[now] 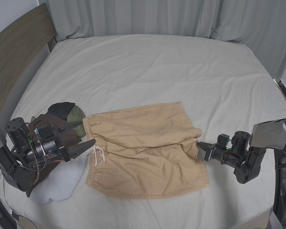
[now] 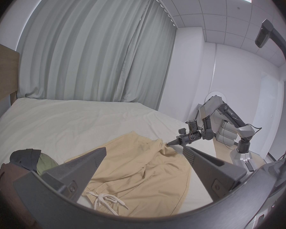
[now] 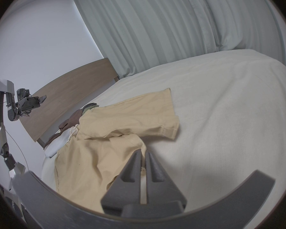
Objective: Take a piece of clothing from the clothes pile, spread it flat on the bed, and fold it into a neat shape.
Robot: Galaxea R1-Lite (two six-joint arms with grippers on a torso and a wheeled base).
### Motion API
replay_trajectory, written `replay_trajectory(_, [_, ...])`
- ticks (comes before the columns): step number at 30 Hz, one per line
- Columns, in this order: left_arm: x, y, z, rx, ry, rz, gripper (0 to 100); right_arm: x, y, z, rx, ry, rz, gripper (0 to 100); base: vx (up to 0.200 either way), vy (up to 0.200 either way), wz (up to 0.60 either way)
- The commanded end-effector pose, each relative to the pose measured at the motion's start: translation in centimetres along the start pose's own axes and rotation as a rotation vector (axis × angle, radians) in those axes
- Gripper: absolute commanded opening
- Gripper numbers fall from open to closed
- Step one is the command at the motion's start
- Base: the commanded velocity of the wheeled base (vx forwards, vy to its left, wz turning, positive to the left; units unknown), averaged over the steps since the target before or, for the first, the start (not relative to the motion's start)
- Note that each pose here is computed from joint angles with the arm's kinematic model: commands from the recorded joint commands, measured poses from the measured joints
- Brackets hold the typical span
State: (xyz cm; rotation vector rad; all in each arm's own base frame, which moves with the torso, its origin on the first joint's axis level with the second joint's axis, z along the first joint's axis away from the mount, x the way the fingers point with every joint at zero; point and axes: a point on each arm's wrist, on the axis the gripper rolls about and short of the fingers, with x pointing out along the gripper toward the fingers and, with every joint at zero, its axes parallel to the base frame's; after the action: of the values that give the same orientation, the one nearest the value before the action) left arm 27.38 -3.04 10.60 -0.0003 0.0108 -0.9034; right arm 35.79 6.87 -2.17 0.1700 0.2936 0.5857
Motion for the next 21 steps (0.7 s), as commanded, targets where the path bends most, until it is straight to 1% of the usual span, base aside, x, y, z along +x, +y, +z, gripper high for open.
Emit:
replay_trajectory(1, [0.0,0.0,0.0,-0.001,0.000,0.000,100,0.1,-0.4,0.1,-0.002,-0.010,-0.006,0,0.000,0.000,0.00])
replay_trajectory(14, [0.0,0.0,0.0,0.000,-0.001,0.000,100,0.4,-1.1,0.3,-0.007,-0.028,-0.018,0,0.000,0.000,0.00])
replay_trajectory(21, [0.0,0.0,0.0,-0.002,0.001,0.000,100,0.4,-1.4,0.3,-0.032,-0.033,-0.023,0,0.000,0.000,0.00])
